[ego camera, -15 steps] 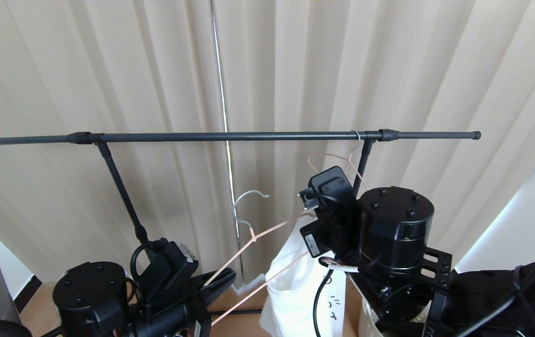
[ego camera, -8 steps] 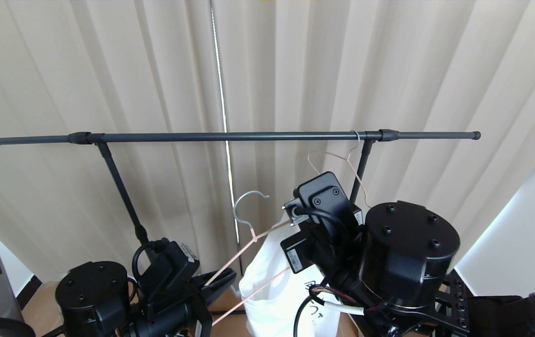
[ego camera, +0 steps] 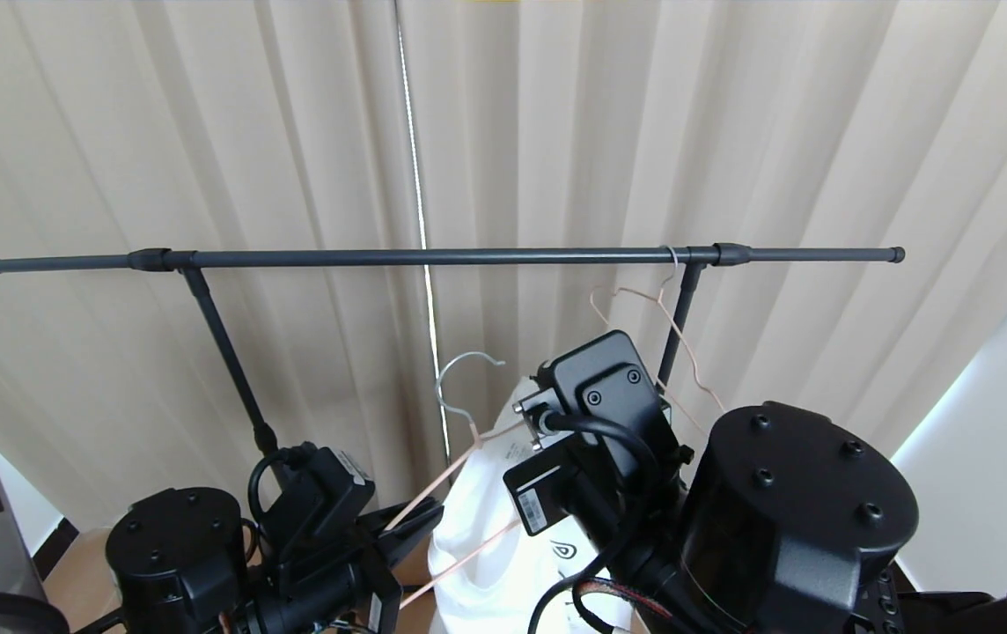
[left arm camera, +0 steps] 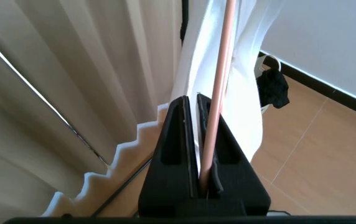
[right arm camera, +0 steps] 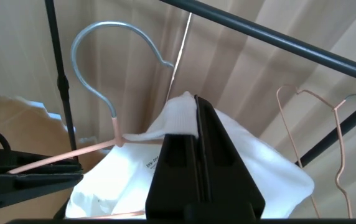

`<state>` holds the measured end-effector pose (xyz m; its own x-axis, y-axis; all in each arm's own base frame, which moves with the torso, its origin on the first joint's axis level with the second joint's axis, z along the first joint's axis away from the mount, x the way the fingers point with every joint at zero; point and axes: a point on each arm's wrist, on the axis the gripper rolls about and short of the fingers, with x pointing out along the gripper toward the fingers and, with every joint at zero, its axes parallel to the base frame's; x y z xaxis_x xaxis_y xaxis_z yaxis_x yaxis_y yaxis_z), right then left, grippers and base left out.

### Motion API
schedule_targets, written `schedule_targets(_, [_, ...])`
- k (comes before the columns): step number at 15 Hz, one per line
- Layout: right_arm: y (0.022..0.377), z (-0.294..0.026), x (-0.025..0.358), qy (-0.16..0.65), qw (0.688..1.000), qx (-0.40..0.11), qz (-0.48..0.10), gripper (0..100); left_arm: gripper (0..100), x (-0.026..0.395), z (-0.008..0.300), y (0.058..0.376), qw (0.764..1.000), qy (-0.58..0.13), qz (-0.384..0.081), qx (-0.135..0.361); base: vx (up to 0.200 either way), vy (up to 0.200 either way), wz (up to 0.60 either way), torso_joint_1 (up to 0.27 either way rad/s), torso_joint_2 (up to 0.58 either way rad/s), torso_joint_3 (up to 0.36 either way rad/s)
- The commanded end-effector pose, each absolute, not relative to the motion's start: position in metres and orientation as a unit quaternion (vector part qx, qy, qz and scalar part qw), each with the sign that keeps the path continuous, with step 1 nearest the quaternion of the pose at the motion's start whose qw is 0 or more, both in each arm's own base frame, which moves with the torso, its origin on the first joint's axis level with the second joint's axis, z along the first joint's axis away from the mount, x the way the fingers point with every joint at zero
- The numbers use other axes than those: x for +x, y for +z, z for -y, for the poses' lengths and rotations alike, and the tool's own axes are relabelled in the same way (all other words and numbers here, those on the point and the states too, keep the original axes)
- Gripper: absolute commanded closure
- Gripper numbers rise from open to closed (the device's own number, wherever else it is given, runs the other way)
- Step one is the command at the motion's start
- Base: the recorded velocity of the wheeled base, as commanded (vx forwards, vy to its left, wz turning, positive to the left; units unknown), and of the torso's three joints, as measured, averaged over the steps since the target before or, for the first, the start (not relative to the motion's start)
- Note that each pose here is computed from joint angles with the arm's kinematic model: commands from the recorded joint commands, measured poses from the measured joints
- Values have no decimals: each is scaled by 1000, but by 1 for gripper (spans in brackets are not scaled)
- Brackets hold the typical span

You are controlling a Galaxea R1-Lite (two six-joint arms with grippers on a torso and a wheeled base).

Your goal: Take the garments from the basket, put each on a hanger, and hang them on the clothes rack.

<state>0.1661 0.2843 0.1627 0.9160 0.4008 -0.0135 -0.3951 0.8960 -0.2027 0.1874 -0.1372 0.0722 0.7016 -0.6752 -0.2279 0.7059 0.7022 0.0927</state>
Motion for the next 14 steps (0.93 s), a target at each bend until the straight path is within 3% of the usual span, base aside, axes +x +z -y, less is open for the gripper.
schedule_targets(1, [162,-285,166,207,973,-102,14,100,100,187,137,73,919,-376,-86,86,0,0,0,0,0,0])
schedule_targets(3, [162,-284,166,207,973,-101,14,100,100,187,137,74,918,-377,-84,86,0,0,0,0,0,0])
schedule_targets(4, [163,-284,167,205,973,-100,15,0,100,186,137,75,919,-377,-82,86,0,0,0,0,0,0])
schedule_targets(14, [171,-278,188,168,982,-78,33,0,100,179,137,86,916,-387,-60,82,0,0,0,0,0,0])
